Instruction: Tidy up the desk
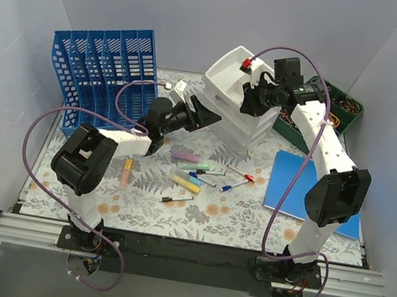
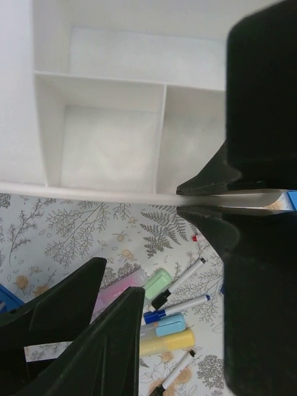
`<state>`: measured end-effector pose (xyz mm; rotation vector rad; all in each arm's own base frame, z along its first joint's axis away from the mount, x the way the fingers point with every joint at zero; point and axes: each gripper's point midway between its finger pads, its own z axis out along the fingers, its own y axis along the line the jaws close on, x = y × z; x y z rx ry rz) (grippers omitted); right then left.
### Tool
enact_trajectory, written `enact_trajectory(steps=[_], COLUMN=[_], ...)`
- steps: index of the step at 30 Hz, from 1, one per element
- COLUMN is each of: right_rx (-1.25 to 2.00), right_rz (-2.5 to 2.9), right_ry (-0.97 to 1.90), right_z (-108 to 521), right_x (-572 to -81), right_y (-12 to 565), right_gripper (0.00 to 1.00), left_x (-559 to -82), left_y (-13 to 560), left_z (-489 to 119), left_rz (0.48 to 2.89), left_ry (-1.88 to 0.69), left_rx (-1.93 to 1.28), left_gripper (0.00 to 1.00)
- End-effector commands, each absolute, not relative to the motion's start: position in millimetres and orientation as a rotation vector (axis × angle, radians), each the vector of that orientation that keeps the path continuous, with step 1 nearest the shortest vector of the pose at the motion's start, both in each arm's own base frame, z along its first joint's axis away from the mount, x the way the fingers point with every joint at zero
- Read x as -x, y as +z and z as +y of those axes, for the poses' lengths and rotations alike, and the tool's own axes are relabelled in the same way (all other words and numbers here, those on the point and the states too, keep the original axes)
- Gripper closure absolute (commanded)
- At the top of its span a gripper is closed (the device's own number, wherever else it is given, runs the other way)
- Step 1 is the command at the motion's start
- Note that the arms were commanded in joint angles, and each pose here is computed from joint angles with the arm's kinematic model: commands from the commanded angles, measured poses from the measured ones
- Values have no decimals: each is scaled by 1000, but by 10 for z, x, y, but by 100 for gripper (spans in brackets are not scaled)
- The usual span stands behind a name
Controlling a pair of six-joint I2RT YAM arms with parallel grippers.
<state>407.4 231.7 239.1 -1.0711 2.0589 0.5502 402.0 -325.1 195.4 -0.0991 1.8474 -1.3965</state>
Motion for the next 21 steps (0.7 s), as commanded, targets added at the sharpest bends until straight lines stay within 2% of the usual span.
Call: enact_trajectory(steps=[1, 5, 7, 21], right_rx=[1055, 1050, 1049, 1054], right_rz=[2016, 2018, 2019, 2026], right_ry=[664, 679, 681, 732], right_z=[2433, 2443, 2434, 2479], right_x=[-4051, -4044, -4047, -4034], right_y=[2591, 2596, 2583, 2530], right_gripper=[99, 99, 99, 99], left_x=[-3966, -3976, -4011, -4285], left_y=[2221, 2118, 2146, 1826], left_z=[-3175, -3234, -3246, -3390], left_rz=[1691, 1652, 1616, 1537], left_ry=[-1509, -1625, -1649, -1608], left_rx=[168, 222, 229, 387], left_gripper=[36, 35, 2, 2])
